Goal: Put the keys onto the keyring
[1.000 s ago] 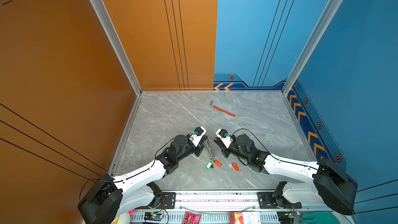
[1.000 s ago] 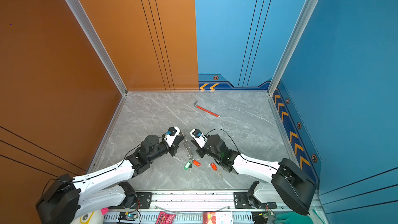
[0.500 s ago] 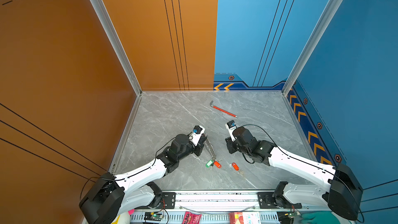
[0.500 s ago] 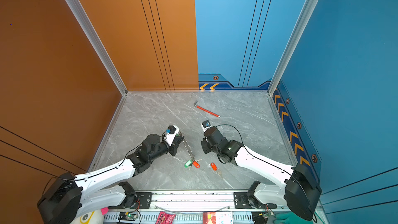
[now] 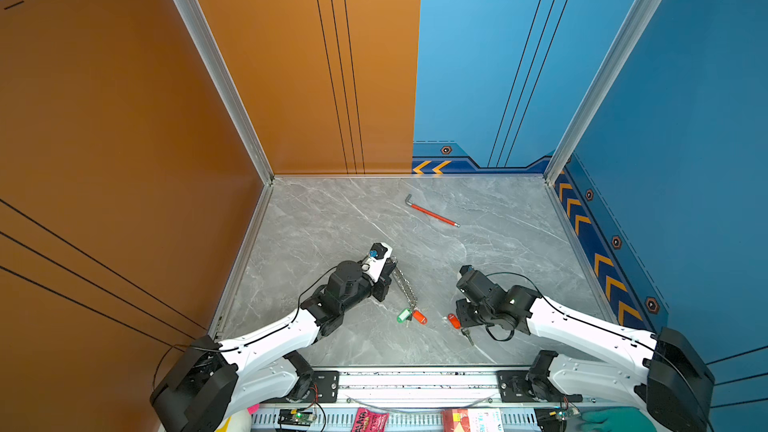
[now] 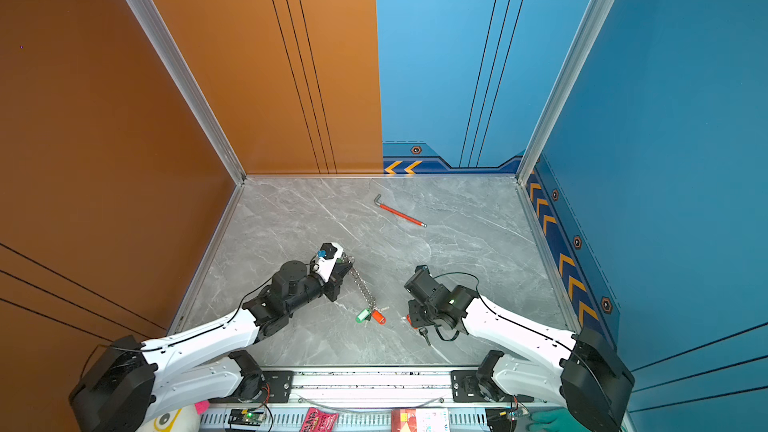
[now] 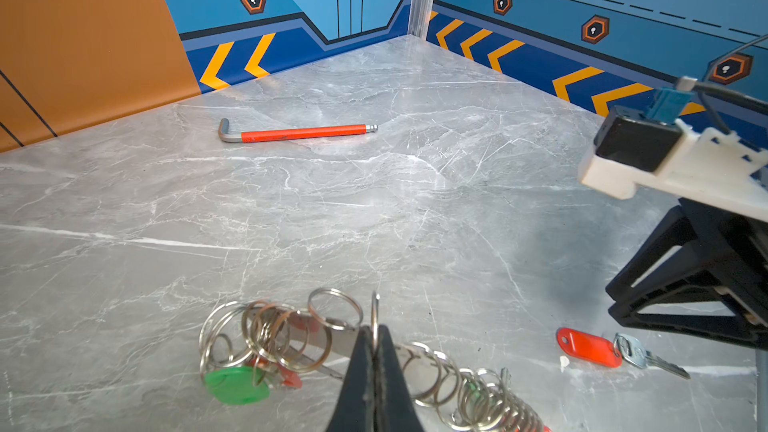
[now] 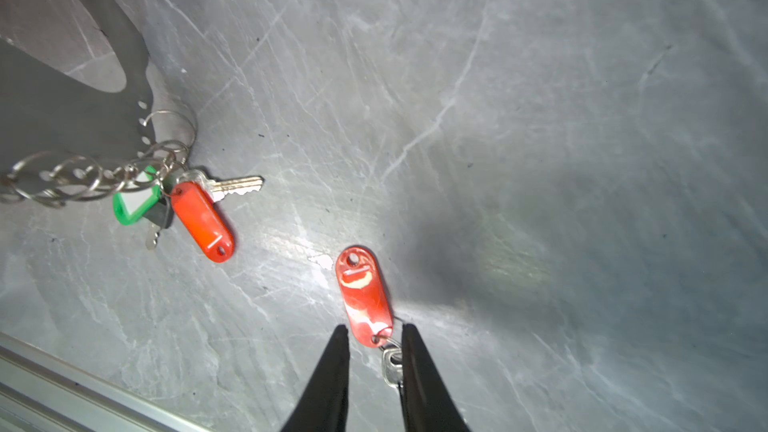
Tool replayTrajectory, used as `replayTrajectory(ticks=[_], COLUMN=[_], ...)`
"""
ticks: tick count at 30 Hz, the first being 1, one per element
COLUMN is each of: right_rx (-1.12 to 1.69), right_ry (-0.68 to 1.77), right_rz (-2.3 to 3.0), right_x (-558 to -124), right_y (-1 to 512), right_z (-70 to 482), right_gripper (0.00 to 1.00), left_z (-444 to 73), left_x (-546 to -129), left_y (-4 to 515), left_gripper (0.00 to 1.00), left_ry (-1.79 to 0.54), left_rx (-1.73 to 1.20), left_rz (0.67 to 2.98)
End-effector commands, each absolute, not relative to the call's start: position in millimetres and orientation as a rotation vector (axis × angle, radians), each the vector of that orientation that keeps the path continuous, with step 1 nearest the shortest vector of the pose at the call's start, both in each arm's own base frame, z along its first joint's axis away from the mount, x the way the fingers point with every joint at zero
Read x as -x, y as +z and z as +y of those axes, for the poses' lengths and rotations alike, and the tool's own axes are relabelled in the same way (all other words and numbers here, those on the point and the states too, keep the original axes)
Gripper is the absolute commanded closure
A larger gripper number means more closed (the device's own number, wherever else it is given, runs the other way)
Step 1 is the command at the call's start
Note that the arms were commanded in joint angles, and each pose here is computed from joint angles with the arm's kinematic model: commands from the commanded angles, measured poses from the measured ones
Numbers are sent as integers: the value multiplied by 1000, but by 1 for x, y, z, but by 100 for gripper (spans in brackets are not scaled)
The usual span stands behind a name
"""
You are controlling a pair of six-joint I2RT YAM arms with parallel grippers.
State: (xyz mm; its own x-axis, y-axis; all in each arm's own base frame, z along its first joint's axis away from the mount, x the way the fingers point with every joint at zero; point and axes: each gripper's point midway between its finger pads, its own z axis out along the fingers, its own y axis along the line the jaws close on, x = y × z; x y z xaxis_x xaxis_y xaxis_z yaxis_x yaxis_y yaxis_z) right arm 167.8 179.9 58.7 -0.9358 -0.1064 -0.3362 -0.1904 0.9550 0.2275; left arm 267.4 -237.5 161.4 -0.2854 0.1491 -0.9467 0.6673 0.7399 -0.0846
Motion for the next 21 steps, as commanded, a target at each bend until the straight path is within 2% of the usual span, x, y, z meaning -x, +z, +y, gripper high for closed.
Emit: replayTrajectory(ticks=[1, 21], right_rx=[138, 175], right_ry=[421, 326], right_rz=[2826, 2891], right_x=[-157, -147], right_y=[52, 24], right_z=[178, 175], right_gripper=[73, 73], left_z=[-234, -234], left_x=[-271, -274], left_y=[170, 165], left_gripper=[100, 100], left_ry=[-564, -553], left_rx=[-610, -609], left_rz=[1787, 1799])
